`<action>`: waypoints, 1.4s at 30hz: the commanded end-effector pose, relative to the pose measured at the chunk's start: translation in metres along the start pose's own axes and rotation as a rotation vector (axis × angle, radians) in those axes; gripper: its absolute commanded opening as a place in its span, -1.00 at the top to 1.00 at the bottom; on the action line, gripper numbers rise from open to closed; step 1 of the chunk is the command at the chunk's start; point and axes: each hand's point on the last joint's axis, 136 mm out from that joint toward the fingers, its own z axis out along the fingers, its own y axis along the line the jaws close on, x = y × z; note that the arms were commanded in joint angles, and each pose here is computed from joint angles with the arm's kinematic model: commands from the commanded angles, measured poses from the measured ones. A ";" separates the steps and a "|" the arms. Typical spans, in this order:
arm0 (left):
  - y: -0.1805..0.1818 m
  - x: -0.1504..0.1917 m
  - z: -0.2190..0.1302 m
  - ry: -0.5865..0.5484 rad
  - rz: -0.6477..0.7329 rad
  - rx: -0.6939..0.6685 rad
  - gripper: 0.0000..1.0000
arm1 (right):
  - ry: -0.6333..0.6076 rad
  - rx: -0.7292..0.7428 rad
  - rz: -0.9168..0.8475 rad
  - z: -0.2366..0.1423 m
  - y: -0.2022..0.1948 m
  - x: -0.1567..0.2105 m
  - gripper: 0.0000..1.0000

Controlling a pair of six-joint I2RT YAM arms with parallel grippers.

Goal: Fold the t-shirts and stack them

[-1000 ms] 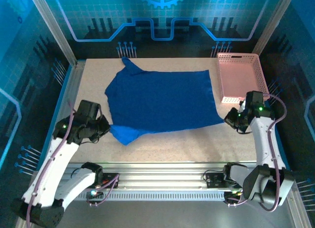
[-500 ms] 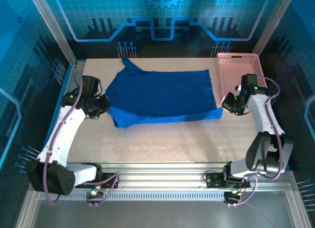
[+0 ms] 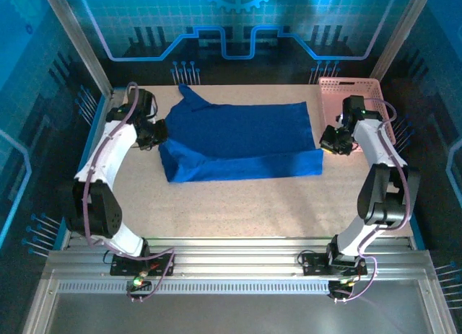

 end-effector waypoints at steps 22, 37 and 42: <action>-0.005 -0.061 0.076 0.049 0.022 0.048 0.86 | 0.037 0.096 -0.066 0.070 0.026 -0.076 0.48; -0.023 -0.039 -0.043 -0.073 -0.273 0.276 -0.64 | -0.084 -0.216 -0.217 -0.059 0.078 -0.032 -0.59; -0.001 0.052 -0.029 0.049 -0.301 0.277 -0.57 | 0.002 -0.277 -0.218 -0.042 0.056 0.040 -0.60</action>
